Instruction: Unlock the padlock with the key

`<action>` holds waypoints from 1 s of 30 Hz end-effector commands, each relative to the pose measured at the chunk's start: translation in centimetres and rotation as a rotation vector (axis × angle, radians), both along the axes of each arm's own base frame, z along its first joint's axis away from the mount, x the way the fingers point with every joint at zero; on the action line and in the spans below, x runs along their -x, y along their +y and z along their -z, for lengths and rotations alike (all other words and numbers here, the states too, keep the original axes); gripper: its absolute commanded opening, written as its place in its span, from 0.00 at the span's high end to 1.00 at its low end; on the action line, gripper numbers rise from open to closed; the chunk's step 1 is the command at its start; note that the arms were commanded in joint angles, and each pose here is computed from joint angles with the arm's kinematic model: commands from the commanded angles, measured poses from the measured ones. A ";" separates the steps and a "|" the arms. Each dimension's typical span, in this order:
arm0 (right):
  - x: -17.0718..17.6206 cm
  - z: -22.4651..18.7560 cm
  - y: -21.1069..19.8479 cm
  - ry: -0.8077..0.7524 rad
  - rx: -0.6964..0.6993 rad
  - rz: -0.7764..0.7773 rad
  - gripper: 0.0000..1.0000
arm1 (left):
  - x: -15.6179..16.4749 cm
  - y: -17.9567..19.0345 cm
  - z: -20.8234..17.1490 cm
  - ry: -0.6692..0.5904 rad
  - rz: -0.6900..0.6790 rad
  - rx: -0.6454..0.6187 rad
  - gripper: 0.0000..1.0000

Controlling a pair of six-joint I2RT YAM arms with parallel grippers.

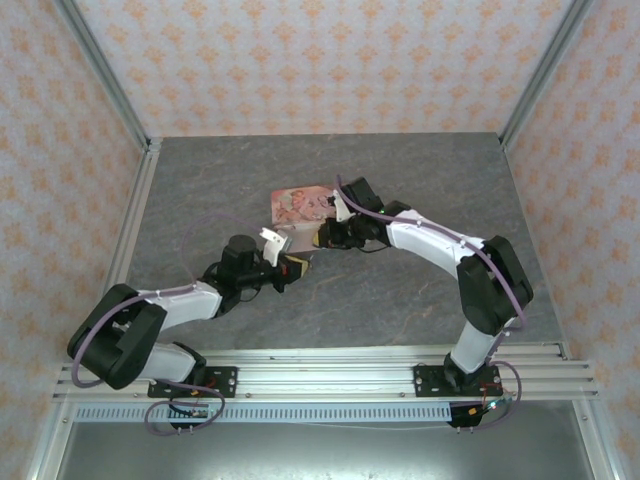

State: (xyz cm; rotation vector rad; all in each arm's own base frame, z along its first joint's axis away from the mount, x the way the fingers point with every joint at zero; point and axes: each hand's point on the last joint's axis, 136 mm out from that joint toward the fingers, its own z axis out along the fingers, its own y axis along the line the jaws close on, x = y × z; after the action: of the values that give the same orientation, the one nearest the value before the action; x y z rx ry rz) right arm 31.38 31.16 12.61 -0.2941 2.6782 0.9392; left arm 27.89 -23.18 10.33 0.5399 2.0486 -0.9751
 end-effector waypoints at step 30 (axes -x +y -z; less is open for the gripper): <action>0.2 -6.4 2.0 -0.014 -0.237 -0.048 1.00 | -0.6 0.4 -2.6 -0.141 0.024 0.079 1.00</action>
State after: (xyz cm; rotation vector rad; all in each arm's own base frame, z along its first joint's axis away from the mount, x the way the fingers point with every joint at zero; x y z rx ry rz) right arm 30.44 32.34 14.68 -0.2510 2.6987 1.1417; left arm 27.75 -22.44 11.46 0.5608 1.9455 -0.9860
